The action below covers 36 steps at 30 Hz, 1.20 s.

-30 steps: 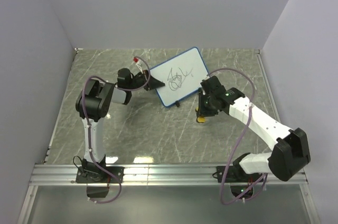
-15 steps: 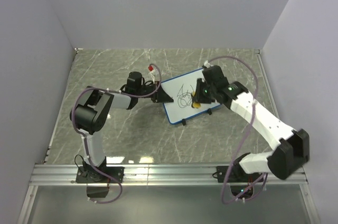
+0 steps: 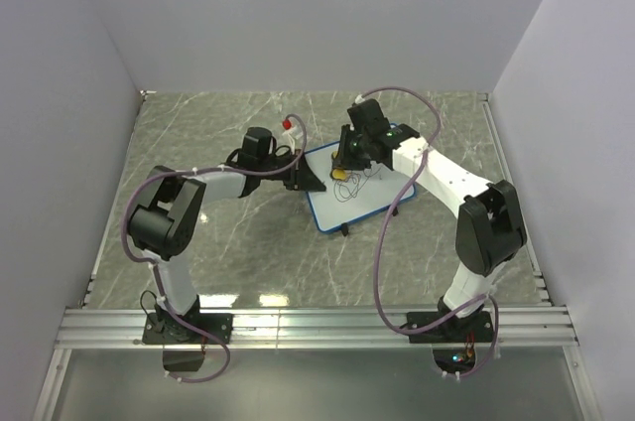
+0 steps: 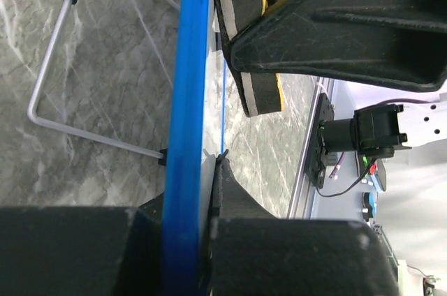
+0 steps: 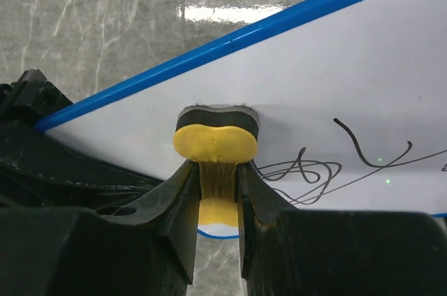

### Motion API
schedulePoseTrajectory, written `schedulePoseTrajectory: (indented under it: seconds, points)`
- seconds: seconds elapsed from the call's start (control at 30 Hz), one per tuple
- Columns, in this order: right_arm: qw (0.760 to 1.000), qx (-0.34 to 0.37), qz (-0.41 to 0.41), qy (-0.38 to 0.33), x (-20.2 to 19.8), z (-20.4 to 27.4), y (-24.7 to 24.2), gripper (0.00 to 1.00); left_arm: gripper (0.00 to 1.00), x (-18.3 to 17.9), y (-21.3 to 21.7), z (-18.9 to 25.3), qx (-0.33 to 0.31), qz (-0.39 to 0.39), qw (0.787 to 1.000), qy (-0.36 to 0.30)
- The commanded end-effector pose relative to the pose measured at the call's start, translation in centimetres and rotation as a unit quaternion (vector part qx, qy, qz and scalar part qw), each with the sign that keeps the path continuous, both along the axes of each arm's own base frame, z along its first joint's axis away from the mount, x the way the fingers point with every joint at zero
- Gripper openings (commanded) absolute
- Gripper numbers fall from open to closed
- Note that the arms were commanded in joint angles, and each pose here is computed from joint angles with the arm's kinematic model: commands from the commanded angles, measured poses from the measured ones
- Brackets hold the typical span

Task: Erase the whiteboard

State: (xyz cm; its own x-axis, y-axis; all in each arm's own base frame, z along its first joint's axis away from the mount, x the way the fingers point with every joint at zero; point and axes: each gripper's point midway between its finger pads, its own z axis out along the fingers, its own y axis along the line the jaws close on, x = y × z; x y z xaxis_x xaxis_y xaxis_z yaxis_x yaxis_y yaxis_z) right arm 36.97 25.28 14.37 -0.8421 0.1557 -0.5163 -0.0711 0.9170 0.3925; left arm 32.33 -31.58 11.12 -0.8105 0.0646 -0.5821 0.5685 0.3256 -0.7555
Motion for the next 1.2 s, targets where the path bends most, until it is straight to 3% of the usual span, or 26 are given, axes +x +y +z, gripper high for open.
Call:
schedulePoseTrajectory:
  seconds: [0.0, 0.3, 0.43, 0.73, 1.0, 1.17]
  points:
    - [0.999, 0.04, -0.022, -0.029, 2.7, 1.5, 1.6, 0.0, 0.0, -3.0, 1.4, -4.0, 0.066, -0.001, 0.996, 0.052]
    - [0.999, 0.019, -0.043, 0.01, 0.7, -2.6, 0.9, 0.0, 0.0, -4.1, 1.8, -4.8, 0.07, -0.013, 0.996, 0.056]
    - [0.998, 0.009, -0.04, 0.054, -2.5, -6.7, 0.1, 0.0, 0.0, -4.2, 1.8, -4.7, 0.068, -0.019, 0.996, 0.053]
    - [0.995, -0.004, -0.004, 0.097, -9.1, -10.5, 1.4, 0.0, 0.01, -4.4, 1.8, -4.5, 0.067, -0.022, 0.996, 0.052]
    - [0.992, -0.013, -0.012, 0.123, -12.7, -12.1, 0.1, 0.0, 0.0, -4.4, 1.9, -4.0, 0.067, -0.019, 0.997, 0.043]
    - [0.997, -0.014, -0.023, 0.077, -11.8, -9.3, -1.1, 0.0, 0.0, -4.4, 2.0, -3.9, 0.067, -0.017, 0.997, 0.043]
